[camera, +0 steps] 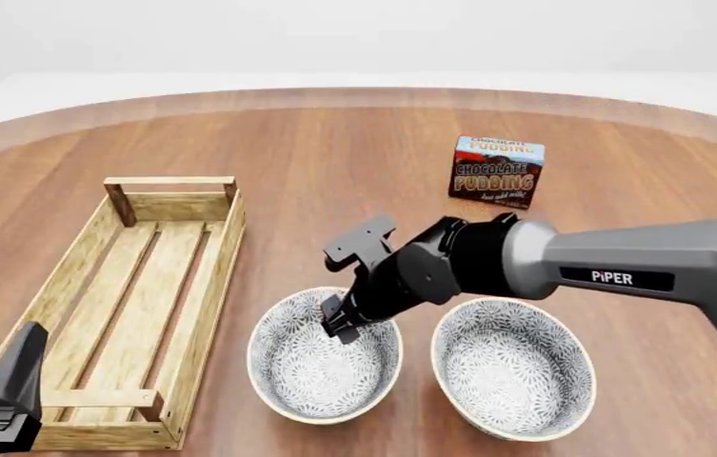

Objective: Stack the left bowl on the right bowl and place them in the tray.

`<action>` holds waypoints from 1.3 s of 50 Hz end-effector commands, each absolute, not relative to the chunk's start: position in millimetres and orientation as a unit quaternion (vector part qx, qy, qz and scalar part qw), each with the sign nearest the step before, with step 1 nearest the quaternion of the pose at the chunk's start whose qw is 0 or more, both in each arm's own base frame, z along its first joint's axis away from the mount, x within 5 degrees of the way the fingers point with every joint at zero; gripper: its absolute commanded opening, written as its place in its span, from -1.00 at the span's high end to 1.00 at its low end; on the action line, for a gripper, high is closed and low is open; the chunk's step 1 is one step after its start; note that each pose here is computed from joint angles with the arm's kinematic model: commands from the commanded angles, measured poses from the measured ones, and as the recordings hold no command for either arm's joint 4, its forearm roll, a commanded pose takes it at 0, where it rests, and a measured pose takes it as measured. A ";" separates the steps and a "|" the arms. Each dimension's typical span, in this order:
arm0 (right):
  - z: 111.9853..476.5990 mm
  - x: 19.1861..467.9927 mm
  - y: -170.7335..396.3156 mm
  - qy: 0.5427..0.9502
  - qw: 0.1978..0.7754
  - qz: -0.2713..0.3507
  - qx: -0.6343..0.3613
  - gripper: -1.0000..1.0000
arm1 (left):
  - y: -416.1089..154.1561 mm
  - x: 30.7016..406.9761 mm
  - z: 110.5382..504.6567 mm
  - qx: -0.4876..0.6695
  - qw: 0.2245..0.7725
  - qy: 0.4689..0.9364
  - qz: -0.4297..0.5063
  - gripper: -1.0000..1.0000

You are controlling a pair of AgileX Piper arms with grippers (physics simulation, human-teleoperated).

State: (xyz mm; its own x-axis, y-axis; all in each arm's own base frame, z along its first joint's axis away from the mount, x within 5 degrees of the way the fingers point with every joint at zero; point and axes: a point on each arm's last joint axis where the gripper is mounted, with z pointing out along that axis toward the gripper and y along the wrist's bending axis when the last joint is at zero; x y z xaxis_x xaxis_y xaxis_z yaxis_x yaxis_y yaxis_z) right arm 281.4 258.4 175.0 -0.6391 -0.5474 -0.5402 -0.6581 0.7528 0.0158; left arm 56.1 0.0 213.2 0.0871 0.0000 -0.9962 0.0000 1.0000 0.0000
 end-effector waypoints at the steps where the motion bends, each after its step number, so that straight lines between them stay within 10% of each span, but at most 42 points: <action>1: 169.7 284.3 257.2 0.901 0.259 0.104 -0.332 -1.00 | 0.0 56.1 213.2 0.000 0.737 0.676 0.000 -1.00; 10: 150.1 277.6 264.2 0.905 0.245 0.107 -0.331 -1.00 | 0.0 56.1 213.2 0.000 0.737 0.676 0.000 -1.00; 11: 210.7 274.8 256.6 0.883 0.283 0.108 -0.359 1.00 | 0.0 56.1 213.2 0.000 0.737 0.676 0.000 -1.00; 65: 333.4 236.2 166.4 0.852 0.408 0.111 -0.309 1.00 | 0.0 56.1 213.2 0.000 0.737 0.676 0.000 -1.00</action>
